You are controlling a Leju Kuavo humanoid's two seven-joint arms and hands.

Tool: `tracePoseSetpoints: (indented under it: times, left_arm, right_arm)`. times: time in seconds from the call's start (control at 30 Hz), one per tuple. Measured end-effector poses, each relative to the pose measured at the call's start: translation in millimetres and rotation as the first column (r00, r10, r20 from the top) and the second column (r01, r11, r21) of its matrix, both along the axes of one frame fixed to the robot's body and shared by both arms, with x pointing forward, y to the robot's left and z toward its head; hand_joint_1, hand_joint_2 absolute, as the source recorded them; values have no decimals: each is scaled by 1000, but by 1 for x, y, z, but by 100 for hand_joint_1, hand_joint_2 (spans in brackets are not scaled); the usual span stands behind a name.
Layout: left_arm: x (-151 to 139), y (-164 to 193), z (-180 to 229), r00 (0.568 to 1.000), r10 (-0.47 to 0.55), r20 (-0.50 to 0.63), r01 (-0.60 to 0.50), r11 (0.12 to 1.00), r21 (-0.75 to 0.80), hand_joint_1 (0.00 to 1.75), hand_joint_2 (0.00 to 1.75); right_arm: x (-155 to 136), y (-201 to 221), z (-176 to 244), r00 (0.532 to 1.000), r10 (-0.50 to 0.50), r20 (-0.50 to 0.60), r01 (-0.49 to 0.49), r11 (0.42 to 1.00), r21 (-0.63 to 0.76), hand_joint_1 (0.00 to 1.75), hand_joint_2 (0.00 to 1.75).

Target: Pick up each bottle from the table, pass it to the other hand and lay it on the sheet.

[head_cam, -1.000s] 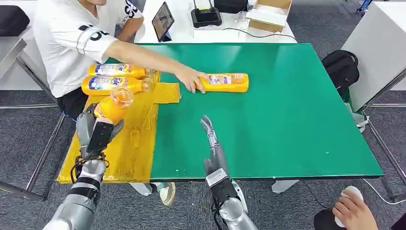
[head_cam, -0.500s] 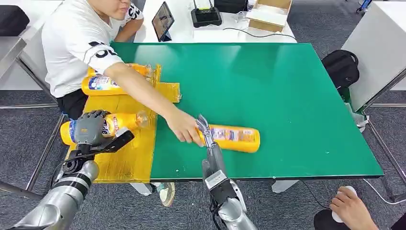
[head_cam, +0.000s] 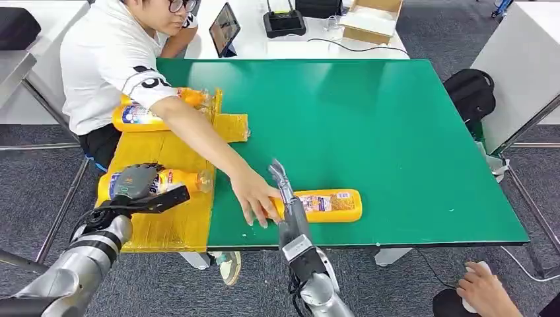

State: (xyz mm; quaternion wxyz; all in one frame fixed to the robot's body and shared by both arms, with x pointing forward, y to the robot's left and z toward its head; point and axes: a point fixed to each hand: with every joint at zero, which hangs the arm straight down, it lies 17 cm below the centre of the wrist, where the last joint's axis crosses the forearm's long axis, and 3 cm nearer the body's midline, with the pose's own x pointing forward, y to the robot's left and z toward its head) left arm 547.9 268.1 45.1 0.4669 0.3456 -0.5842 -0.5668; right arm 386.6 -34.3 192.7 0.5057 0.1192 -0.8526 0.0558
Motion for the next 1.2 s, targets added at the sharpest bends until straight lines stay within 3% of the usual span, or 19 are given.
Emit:
tracePoseSetpoints:
  times: [0.17,0.2,0.7,0.87,0.93,0.97,1.03,1.07,1.2]
  left_arm:
    - [-1,-1,-8,997,5,-72,-8,999,-46,0,175]
    - [-1,-1,-9,997,6,-76,-10,999,-49,0,0]
    - [-9,-15,-3,984,-44,-171,-25,923,-383,0,0]
    - [-17,-40,14,973,-128,-191,-33,745,-667,0,0]
    - [-19,-47,30,974,-150,-169,-43,612,-790,0,0]
    - [-19,-49,38,977,-146,-153,-48,551,-833,0,0]
    - [-16,-43,54,991,-88,-102,-53,444,-895,0,0]
    - [-13,-35,69,998,-23,-50,-38,384,-923,0,175]
    - [-10,-1,114,975,205,88,30,268,-963,0,175]
  right_arm:
    - [1,0,-1,1000,0,-8,0,1000,0,0,0]
    - [1,0,-1,1000,0,-9,0,1000,0,0,0]
    - [8,-7,-10,998,-26,-65,26,1000,10,0,0]
    - [12,-14,-18,994,-46,-102,49,998,26,0,0]
    - [13,-15,-21,993,-50,-112,53,998,26,0,0]
    - [14,-16,-22,992,-53,-115,56,998,25,0,175]
    - [14,-17,-25,991,-59,-121,61,998,14,0,175]
    - [14,-17,-26,991,-63,-121,63,998,-2,0,175]
    - [15,-14,-33,989,-80,-121,71,994,-81,0,175]
